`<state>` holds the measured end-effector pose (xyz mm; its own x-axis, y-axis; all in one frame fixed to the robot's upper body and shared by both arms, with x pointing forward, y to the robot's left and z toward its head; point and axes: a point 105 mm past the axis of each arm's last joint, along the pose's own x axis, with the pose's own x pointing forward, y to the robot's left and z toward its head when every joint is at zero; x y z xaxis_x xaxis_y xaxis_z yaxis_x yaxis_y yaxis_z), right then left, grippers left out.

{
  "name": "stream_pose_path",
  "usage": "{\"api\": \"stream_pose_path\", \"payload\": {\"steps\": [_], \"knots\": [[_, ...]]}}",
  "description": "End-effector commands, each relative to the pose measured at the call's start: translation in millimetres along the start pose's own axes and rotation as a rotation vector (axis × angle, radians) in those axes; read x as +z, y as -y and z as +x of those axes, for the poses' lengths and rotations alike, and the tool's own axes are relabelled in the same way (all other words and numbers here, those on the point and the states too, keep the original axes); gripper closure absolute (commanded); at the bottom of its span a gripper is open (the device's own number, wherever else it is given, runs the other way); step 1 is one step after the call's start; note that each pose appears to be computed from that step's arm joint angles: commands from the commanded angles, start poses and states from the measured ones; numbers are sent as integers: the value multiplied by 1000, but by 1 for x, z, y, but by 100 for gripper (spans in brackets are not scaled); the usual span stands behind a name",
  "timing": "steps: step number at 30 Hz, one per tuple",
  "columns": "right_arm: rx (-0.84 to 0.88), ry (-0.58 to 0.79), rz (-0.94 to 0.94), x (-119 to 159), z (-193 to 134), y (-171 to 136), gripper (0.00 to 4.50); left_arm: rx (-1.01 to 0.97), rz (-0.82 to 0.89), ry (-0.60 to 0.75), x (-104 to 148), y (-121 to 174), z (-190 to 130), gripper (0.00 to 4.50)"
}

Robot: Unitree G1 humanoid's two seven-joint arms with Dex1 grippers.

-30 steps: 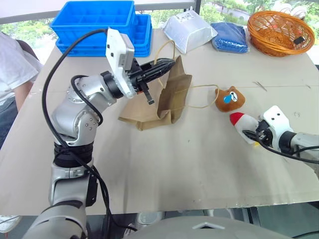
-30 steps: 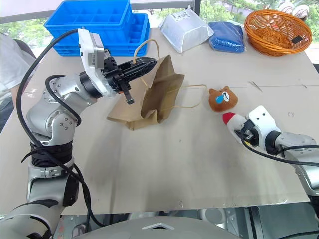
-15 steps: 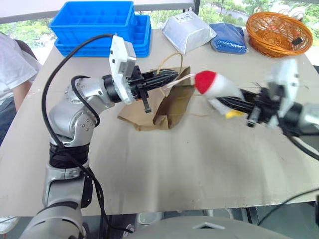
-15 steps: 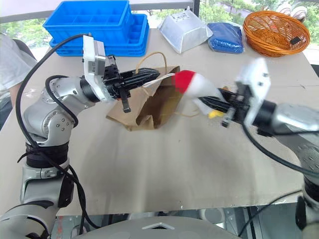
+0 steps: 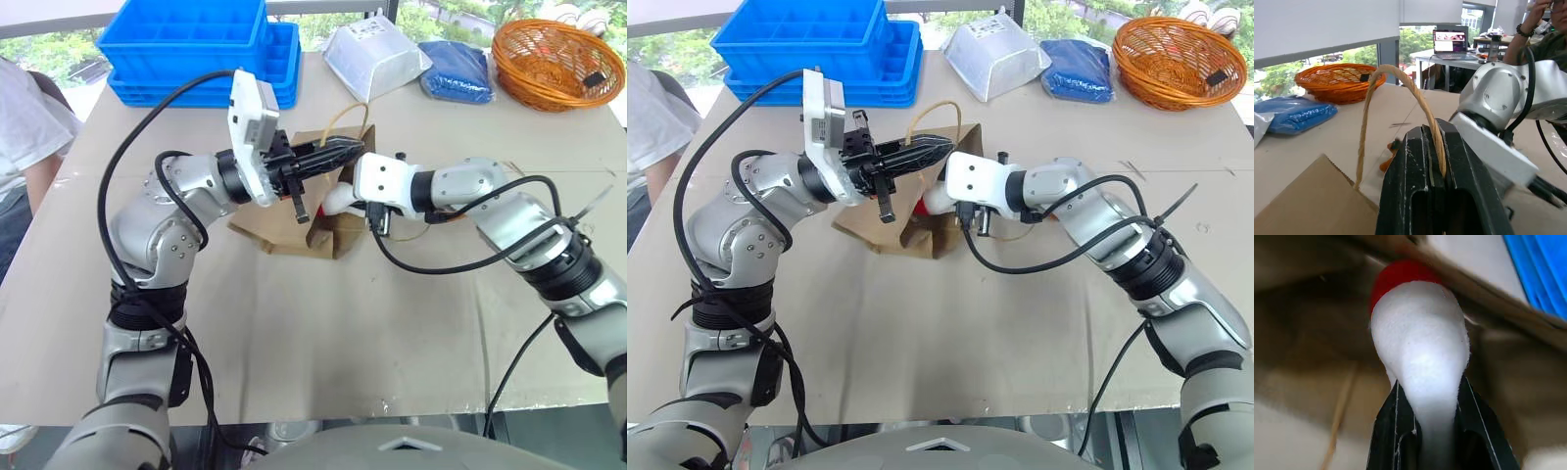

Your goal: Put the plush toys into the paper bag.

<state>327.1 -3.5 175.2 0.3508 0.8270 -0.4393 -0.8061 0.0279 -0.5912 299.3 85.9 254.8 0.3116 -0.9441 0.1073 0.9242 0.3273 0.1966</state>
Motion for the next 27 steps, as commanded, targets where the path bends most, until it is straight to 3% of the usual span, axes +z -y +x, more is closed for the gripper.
{"api": "stream_pose_path", "payload": {"steps": [1, 3, 12, 15, 22, 27], "knots": [[-32, 72, -153, 12, 5, 3, 292, 0, 42, 26, 8, 7, -3, 450], [-95, 98, -114, 10, -8, 8, 198, 24, 37, 15, 5, 6, -8, 450], [-254, 206, 246, 11, -87, 6, 198, 86, 39, 2, -2, 1, -15, 450], [-294, 196, 300, 8, -98, 4, 198, 93, 25, 19, -2, 0, -14, 450], [-185, 74, 242, -12, -43, -5, 198, 41, 3, 42, -1, 7, -6, 450], [-117, 96, 157, -1, -3, 4, 198, 3, -6, 43, 0, 12, -4, 450]]}}
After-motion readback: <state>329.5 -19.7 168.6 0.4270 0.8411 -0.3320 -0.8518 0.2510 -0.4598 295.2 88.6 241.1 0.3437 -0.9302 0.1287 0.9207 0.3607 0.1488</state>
